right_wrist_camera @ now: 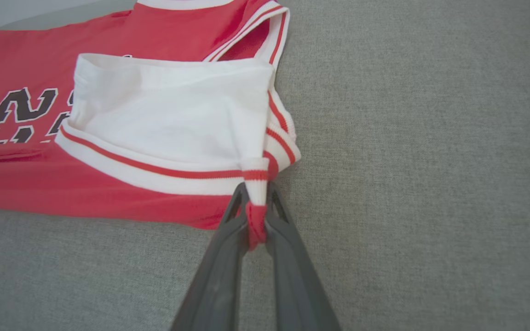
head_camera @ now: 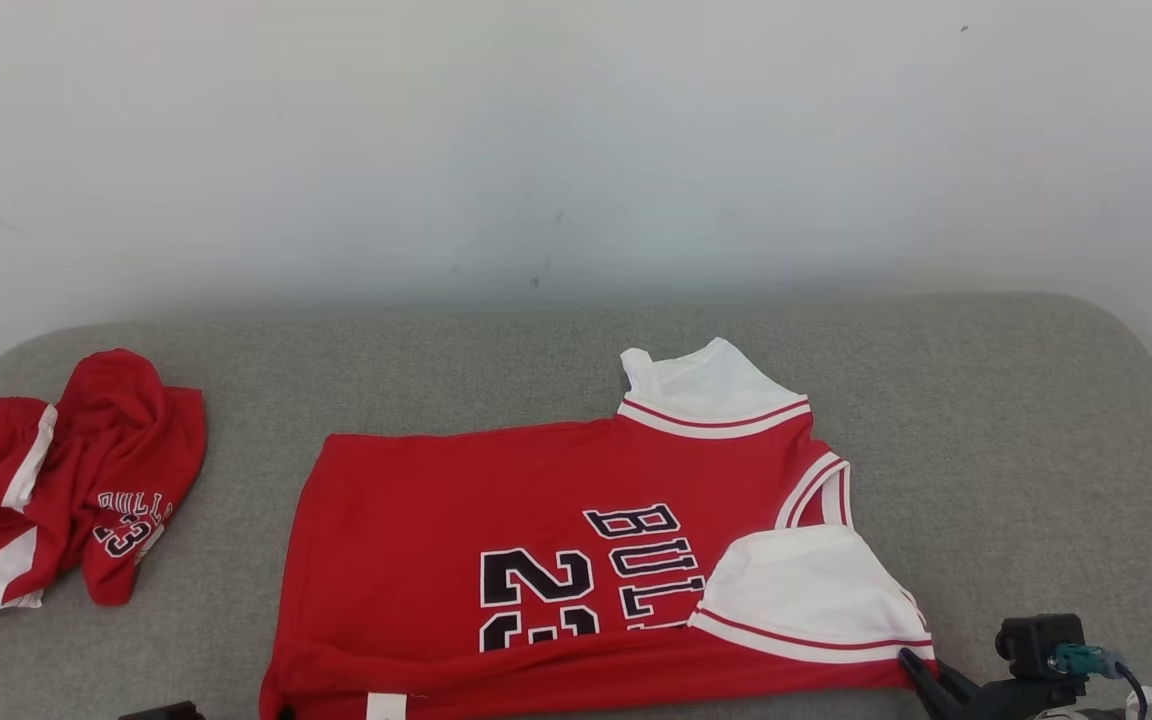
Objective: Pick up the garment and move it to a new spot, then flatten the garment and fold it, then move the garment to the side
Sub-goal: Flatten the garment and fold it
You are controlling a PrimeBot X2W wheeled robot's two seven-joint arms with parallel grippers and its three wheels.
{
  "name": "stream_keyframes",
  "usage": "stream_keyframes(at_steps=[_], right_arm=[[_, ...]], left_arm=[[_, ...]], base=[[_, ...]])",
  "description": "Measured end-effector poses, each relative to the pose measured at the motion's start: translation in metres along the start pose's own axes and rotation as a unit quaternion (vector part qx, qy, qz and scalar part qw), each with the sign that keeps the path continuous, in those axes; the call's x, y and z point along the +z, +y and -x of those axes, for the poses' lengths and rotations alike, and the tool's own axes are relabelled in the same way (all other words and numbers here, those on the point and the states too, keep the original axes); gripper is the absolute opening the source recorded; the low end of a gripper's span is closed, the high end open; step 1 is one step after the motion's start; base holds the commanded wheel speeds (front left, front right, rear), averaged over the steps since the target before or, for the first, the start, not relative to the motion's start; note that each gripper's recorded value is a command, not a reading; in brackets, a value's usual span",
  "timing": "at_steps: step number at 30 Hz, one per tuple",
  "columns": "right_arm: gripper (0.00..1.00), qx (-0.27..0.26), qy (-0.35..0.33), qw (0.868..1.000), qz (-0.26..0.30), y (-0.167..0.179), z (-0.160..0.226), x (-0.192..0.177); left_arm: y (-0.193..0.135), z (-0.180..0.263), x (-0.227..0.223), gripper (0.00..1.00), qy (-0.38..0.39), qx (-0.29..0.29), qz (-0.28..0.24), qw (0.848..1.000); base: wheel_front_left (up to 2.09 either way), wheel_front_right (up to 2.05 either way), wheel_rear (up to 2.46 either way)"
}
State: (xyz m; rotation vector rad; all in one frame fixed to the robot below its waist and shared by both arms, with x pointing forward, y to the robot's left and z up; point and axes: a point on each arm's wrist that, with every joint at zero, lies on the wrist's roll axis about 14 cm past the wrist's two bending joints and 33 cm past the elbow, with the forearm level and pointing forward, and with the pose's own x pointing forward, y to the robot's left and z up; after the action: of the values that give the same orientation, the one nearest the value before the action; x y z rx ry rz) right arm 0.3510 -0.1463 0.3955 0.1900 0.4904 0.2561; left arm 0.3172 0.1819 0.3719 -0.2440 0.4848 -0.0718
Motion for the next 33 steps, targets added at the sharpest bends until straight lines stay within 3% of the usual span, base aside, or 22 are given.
stream_keyframes(at_steps=[12, 13, 14, 15, 26, 33], right_arm=[[0.00, 0.002, 0.039, 0.999, -0.005, 0.002, 0.005, -0.018], [0.02, 0.003, 0.039, 0.999, -0.005, 0.003, 0.005, -0.017], [0.44, 0.005, 0.035, 0.999, -0.006, 0.004, 0.005, -0.015], [1.00, 0.003, 0.026, 1.000, -0.013, 0.003, 0.004, -0.011], [1.00, -0.027, -0.015, 0.999, -0.025, -0.020, 0.010, 0.008], [1.00, -0.021, -0.107, 0.994, -0.018, -0.016, 0.013, 0.055]], left_arm=[[0.001, 0.002, -0.010, 0.00, 0.022, 0.002, 0.012, 1.000], [0.001, 0.002, -0.010, 0.20, 0.022, 0.003, 0.017, 1.000], [0.002, 0.001, -0.010, 0.76, 0.022, 0.004, 0.021, 1.000], [0.003, 0.002, -0.010, 1.00, 0.022, 0.006, 0.023, 0.999], [0.016, 0.007, -0.002, 1.00, -0.007, 0.027, 0.032, 0.999], [0.018, 0.009, 0.036, 1.00, -0.091, 0.032, 0.023, 0.995]], base=[[0.00, 0.00, 0.00], [0.00, 0.00, 0.00], [0.00, 0.00, 0.00], [0.00, 0.00, 0.00], [0.00, 0.00, 0.00], [0.00, 0.00, 0.00]])
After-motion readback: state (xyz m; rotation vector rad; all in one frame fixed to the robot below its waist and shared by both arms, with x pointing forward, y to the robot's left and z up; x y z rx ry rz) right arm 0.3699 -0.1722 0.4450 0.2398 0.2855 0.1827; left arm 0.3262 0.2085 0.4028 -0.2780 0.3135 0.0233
